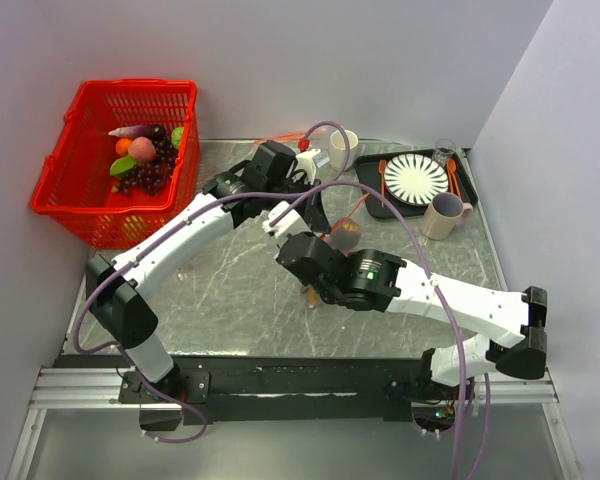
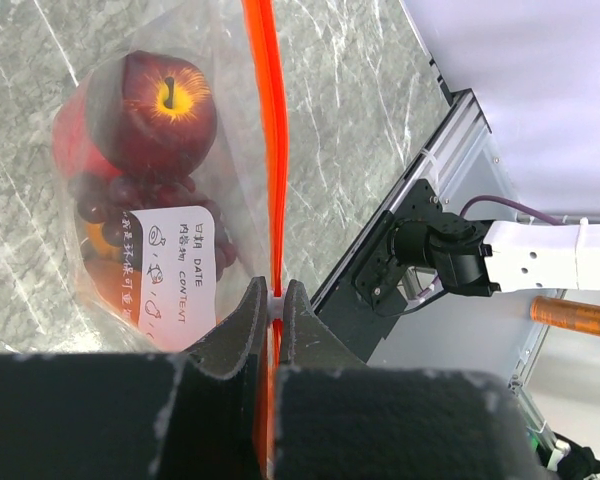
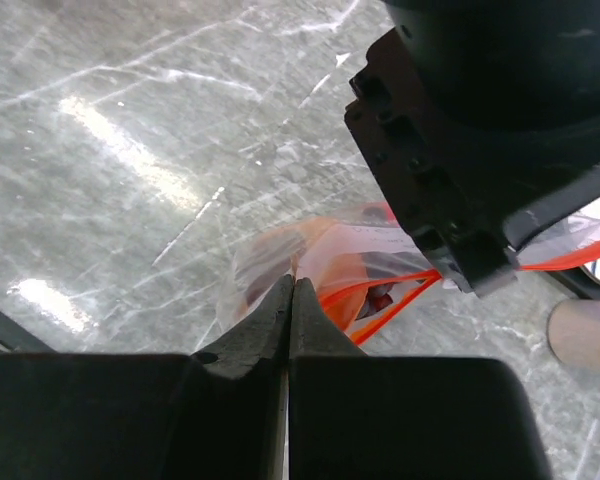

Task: Place the food in the zip-top bag and seal the zipper
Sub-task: Adjust the zipper food storage bag at the center of the board.

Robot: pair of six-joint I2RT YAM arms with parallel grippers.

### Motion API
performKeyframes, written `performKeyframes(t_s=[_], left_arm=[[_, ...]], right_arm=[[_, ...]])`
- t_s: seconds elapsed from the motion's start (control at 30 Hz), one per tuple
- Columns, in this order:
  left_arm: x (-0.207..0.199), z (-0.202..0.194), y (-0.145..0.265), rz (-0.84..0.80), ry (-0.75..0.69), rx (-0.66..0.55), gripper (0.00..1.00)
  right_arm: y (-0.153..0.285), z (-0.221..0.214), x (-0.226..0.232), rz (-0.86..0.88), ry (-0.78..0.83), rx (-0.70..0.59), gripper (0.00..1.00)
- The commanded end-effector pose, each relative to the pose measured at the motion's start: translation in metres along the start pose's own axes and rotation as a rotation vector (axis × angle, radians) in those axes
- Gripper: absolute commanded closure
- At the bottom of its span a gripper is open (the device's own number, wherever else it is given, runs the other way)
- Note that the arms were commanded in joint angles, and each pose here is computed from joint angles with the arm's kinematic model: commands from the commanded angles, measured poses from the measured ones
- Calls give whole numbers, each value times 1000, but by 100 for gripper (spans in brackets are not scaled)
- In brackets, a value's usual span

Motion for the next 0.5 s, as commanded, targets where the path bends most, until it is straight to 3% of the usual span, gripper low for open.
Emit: performKeyframes(t_s=[0.0, 0.47], left_arm=[[-20, 18, 14, -61, -59, -78, 99], [-17, 12, 13, -53, -49, -71, 99]], right_arm=[[21, 26, -3, 57, -104, -107, 100], [18, 19, -23, 38, -271, -69, 100]])
Point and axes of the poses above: each gripper's point midway between its finger pads, its own y axis back along the fingers, its own x axis along the line the jaws close on, z = x × y, the point moved 1 cm from there along y, back along the fingers, and after that the axes turned 4 degrees about -y, right-handed, at the moved point
